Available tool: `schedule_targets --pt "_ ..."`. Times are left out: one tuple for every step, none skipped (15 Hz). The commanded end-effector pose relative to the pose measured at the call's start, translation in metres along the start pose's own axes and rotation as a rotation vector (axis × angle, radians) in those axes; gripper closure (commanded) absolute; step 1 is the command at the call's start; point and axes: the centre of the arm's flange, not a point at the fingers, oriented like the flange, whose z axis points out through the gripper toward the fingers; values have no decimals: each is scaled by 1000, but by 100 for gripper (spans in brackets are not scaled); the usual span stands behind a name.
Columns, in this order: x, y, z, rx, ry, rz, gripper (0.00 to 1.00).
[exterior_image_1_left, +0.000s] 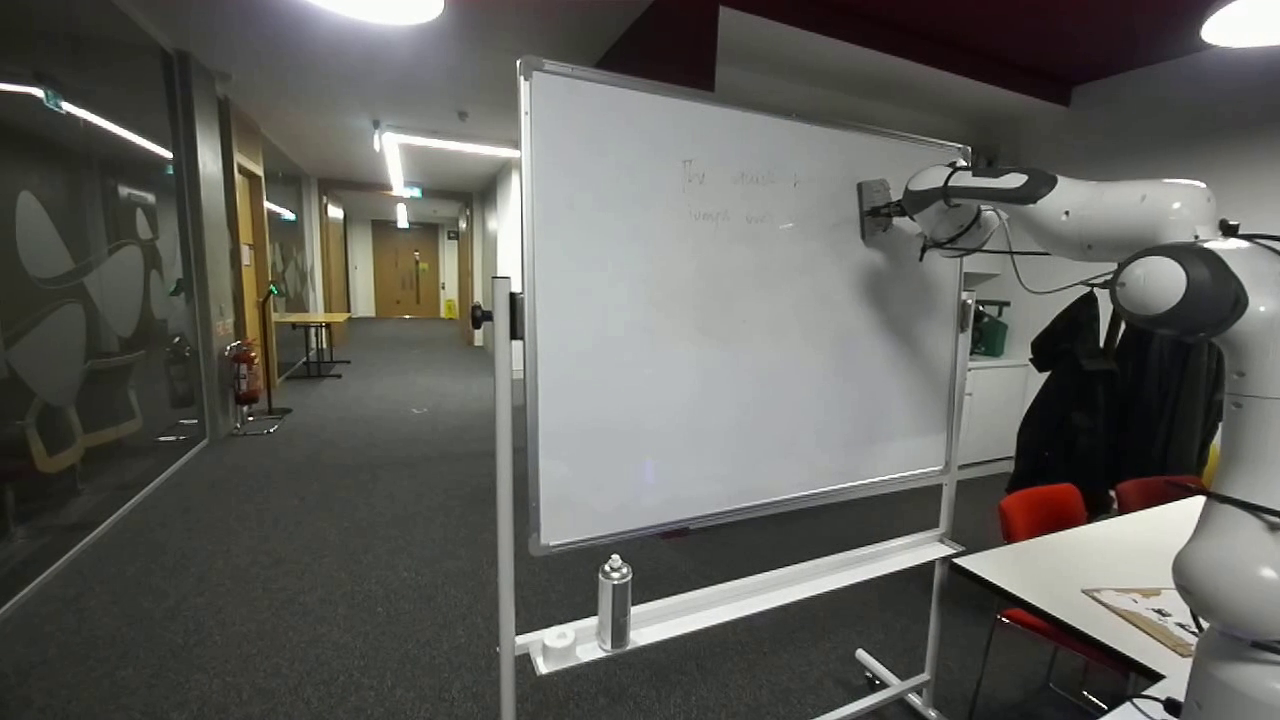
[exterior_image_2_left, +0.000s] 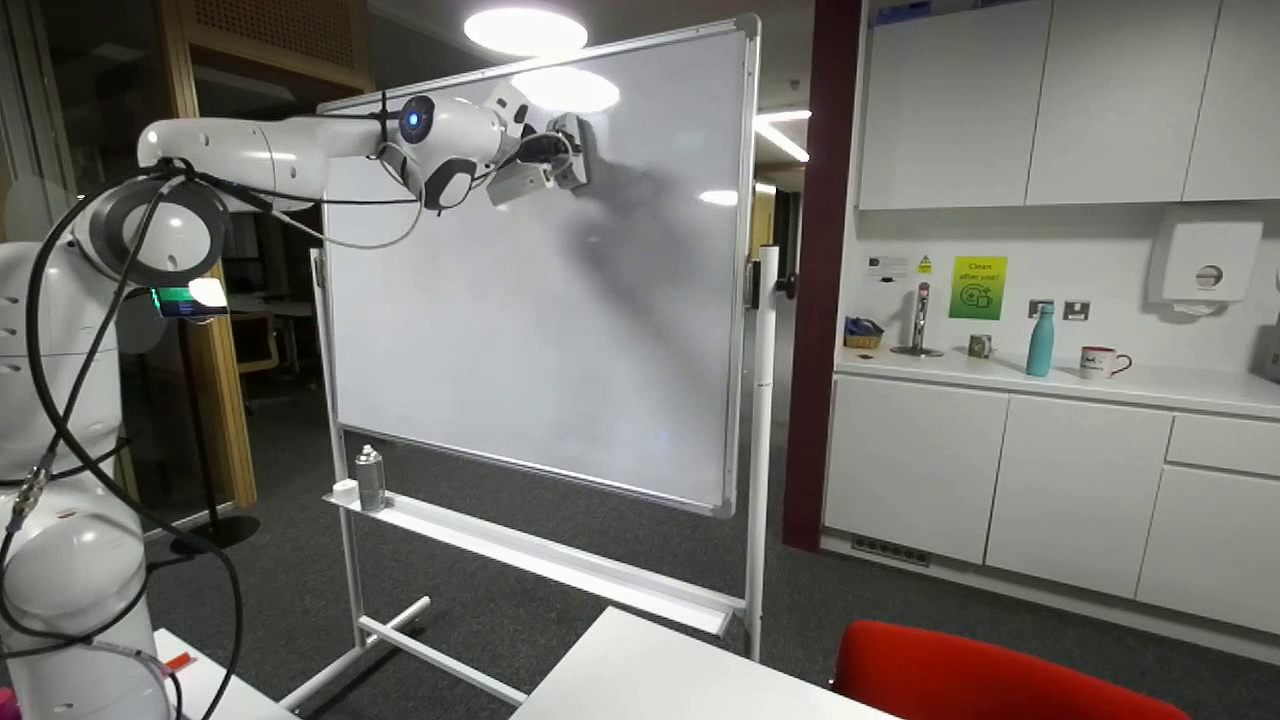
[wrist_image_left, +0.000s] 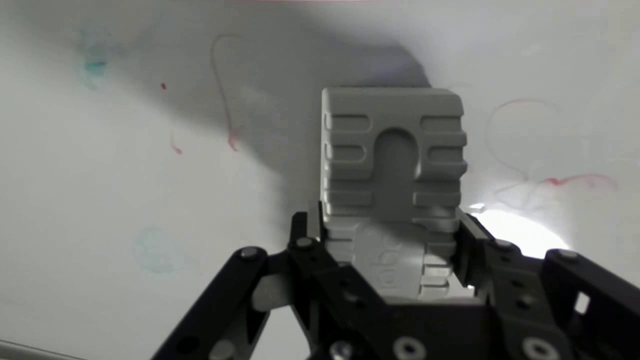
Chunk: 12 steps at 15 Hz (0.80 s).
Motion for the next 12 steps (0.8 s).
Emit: schedule_targets --pt "-23 -47 5 81 -1 -89 65" --pt "-23 -46 5 79 2 -97 65" --pt "-23 -39 6 74 3 -94 65" --pt "-22 -28 7 64 5 -80 65" --pt "-23 -17 8 52 6 -62 65" --pt "-25 -6 7 43 6 -41 65" --pt "-29 6 7 35 6 -12 65" --pt "-33 14 7 30 6 15 65" --pt "-39 25 7 25 2 45 65" --pt "-45 34 7 23 -2 71 65" --pt "-51 43 7 21 -9 98 65" --pt "-58 51 7 20 -13 123 65"
